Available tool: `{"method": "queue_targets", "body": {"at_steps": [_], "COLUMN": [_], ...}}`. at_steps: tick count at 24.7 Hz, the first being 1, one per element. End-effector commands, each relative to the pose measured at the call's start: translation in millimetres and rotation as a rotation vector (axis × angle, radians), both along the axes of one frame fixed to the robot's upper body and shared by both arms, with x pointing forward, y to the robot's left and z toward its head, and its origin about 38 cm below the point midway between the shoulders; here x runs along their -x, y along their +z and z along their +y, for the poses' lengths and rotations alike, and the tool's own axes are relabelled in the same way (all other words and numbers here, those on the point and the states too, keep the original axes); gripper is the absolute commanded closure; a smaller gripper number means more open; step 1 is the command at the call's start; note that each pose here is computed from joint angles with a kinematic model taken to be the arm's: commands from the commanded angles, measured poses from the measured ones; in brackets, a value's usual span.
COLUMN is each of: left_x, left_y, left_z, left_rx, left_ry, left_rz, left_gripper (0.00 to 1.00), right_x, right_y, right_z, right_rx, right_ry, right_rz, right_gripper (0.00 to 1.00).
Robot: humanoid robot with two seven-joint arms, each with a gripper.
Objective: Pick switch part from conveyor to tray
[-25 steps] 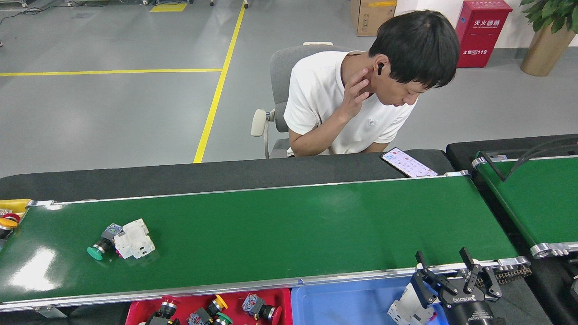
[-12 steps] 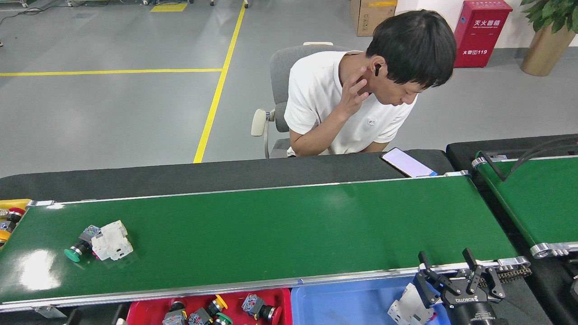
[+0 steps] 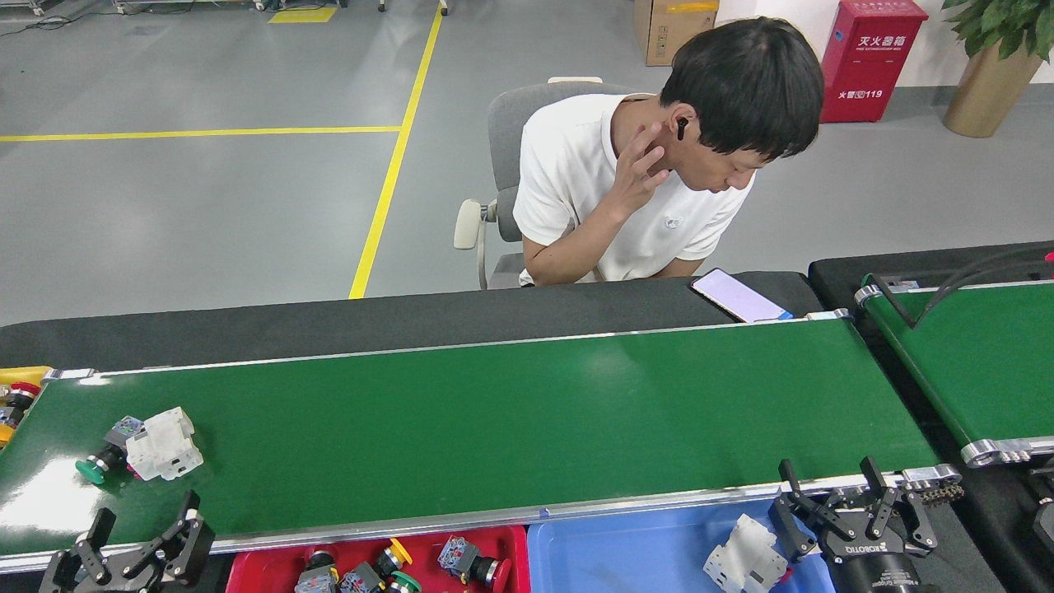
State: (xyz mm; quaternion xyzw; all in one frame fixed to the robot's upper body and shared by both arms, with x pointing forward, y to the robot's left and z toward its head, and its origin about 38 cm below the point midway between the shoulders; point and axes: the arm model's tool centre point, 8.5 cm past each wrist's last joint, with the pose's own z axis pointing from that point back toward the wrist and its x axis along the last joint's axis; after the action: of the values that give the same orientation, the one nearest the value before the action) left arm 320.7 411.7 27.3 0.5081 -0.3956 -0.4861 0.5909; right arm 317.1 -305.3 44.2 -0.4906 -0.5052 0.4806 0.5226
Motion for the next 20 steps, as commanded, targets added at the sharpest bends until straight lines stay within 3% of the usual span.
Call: {"method": "queue_targets", "body": {"at_steps": [1,8,13,18,20], "left_x": [-10.5,-41.6,-72.6,-89.8,-96.6], "left_y": [7.3,3.8,13.9,6.4,0.3], "left_z": [21.8,67.0,85.8,94.1,92.2], "left_rx": [-0.037,-0.053,-0.041,-0.035,-0.040], "left_ry": [0.042,0.124,0.161,0.175,0.159], "left_rz": [0.001,0.061,0.073,0.143,0.180], "left_gripper": [0.00,0.00,0.00,0.00,0.13], "right_x": [-1.4,-1.0,-0.3,-1.0,-1.0], "right_y": [4.8,1.6,1.9,2.2,2.2], "right_z": [-3.3,-3.5,-3.7,-1.6,-0.1], "right_rx": [-0.002,-0.002,0.005,0.008,0.005], "right_ry": [-0.007,-0.003,0.004,0.013,0.024], "right_rz": [-0.016,-0.010,-0.032,-0.034,-0.036], "right_gripper": [0.00,0.00,0.00,0.00,0.00]}}
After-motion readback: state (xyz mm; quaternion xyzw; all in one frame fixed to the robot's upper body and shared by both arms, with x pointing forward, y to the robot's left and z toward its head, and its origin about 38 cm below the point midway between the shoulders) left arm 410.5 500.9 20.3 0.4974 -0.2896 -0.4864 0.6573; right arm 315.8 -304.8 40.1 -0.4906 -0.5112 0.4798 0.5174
